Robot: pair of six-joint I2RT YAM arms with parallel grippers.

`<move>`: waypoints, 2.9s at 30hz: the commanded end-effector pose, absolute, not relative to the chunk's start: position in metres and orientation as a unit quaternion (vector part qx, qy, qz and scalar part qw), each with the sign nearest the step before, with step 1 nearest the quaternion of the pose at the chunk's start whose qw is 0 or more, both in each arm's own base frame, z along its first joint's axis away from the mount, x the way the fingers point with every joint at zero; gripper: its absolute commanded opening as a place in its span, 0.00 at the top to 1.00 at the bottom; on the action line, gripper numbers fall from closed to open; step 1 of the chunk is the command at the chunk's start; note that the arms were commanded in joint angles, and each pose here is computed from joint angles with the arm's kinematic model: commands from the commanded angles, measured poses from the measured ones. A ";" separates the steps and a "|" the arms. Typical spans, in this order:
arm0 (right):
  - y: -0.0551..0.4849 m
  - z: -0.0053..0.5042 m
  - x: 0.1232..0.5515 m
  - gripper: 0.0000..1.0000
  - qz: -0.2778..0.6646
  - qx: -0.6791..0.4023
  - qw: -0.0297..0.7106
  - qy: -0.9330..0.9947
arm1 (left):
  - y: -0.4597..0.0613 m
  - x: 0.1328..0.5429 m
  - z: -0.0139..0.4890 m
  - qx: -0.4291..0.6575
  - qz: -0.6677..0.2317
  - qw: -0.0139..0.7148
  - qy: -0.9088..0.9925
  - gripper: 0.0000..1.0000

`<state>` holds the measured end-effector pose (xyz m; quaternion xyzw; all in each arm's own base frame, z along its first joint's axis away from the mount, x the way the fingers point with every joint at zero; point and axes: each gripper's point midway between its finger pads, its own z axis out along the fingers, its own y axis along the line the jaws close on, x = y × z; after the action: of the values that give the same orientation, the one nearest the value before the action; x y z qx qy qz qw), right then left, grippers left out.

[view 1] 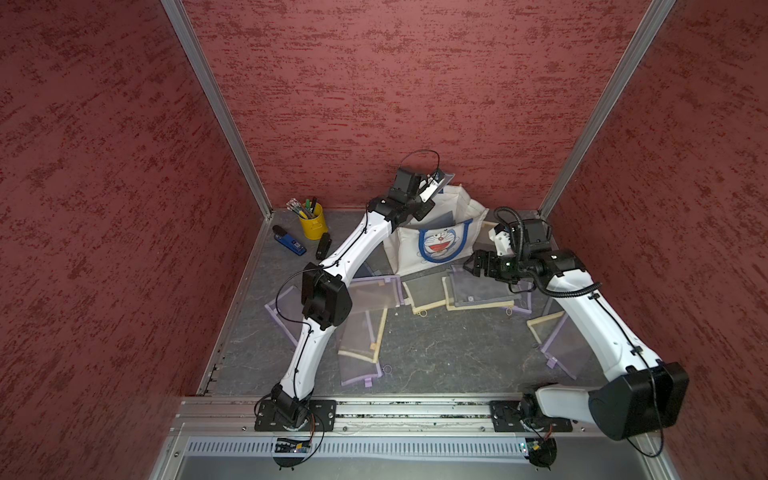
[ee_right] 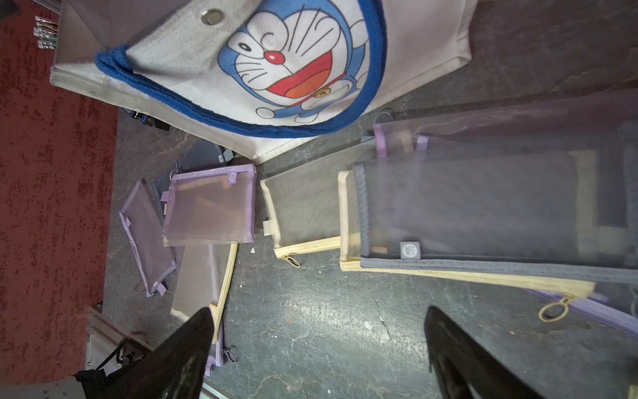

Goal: Put the pencil pouch into the canvas bag
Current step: Place the pencil pouch in the canvas bag, then move the pencil pouches to the center of the board, then pick up the pencil pouch.

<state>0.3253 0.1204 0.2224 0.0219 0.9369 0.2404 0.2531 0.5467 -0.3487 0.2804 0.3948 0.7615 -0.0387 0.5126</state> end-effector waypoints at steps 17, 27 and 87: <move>0.094 0.214 0.365 0.04 0.202 0.037 0.275 0.939 | -0.351 0.501 0.360 0.358 -0.099 0.545 0.752 0.29; 0.098 0.106 0.400 0.06 0.200 0.048 0.209 0.956 | -0.334 0.352 0.348 0.260 -0.275 0.481 0.791 0.17; 0.178 0.068 0.275 0.32 0.304 -0.042 0.079 0.949 | -0.349 0.271 0.051 -0.098 -0.441 0.112 0.885 0.23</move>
<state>0.2849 0.1697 0.0562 -0.0274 0.9566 0.2786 0.0814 0.2682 -0.3459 0.0533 -0.0924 0.8858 -0.4415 0.1095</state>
